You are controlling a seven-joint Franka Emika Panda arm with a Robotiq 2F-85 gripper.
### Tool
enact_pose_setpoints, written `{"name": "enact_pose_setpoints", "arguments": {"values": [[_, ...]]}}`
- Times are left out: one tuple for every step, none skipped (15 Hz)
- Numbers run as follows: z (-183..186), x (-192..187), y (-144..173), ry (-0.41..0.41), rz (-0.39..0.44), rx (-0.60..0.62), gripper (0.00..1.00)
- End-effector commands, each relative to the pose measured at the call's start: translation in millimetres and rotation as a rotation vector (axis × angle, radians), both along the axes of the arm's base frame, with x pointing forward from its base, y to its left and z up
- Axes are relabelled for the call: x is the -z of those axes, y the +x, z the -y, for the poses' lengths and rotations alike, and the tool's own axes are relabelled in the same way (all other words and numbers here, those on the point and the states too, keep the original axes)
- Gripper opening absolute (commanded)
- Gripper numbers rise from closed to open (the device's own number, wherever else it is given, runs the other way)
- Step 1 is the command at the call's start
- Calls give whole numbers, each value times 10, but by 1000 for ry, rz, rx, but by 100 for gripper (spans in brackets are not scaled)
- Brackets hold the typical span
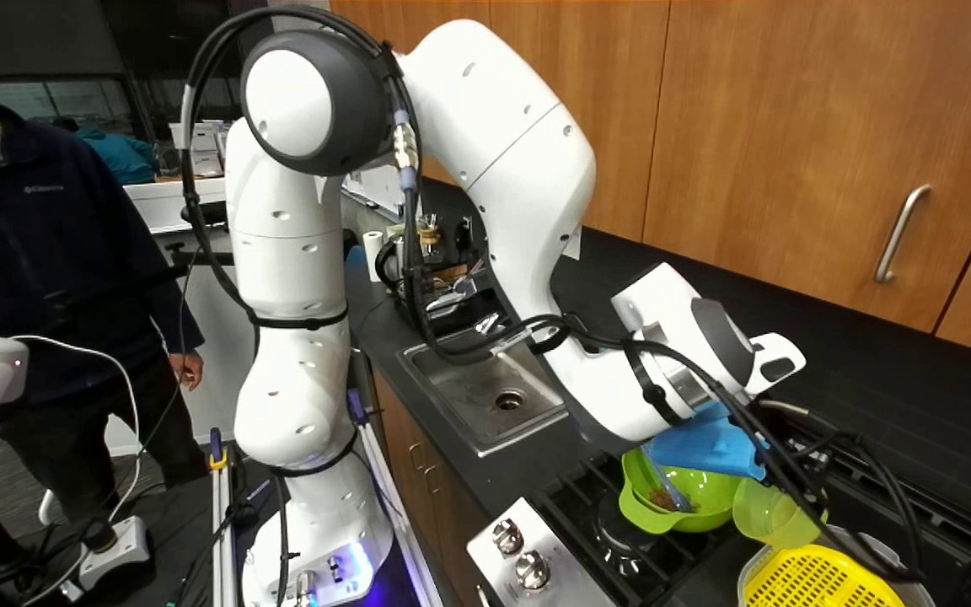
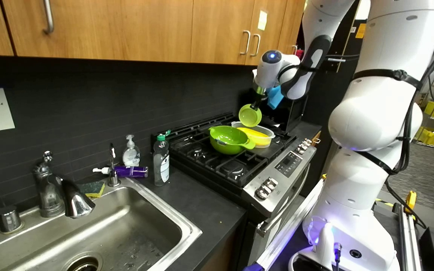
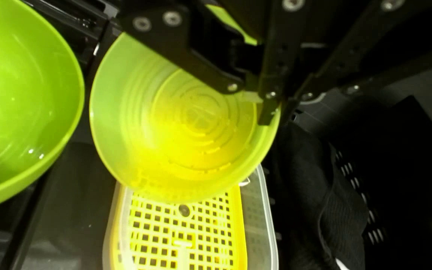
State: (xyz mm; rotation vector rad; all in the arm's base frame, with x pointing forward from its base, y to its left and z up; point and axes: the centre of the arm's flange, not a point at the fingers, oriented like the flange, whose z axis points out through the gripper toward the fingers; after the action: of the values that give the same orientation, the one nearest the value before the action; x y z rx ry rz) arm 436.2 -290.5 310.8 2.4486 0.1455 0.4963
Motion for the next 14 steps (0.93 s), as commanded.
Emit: {"name": "enact_pose_setpoints", "arguments": {"values": [[278, -59, 152, 46, -55, 48, 1], [320, -29, 154, 60, -63, 62, 1], [358, -13, 160, 72, -71, 74, 1], [389, -2, 161, 81, -77, 83, 1], [407, 7, 174, 75, -85, 134, 1], [429, 11, 182, 54, -93, 212, 1], [451, 2, 194, 38, -102, 271, 1], [484, -21, 217, 24, -115, 313, 1], [529, -55, 244, 12, -129, 356, 1], [566, -83, 277, 9, -138, 376, 1], [597, -108, 302, 9, -148, 398, 1], [624, -126, 331, 13, -152, 407, 1], [644, -141, 351, 22, -153, 399, 1], [657, -150, 367, 30, -139, 357, 1]]}}
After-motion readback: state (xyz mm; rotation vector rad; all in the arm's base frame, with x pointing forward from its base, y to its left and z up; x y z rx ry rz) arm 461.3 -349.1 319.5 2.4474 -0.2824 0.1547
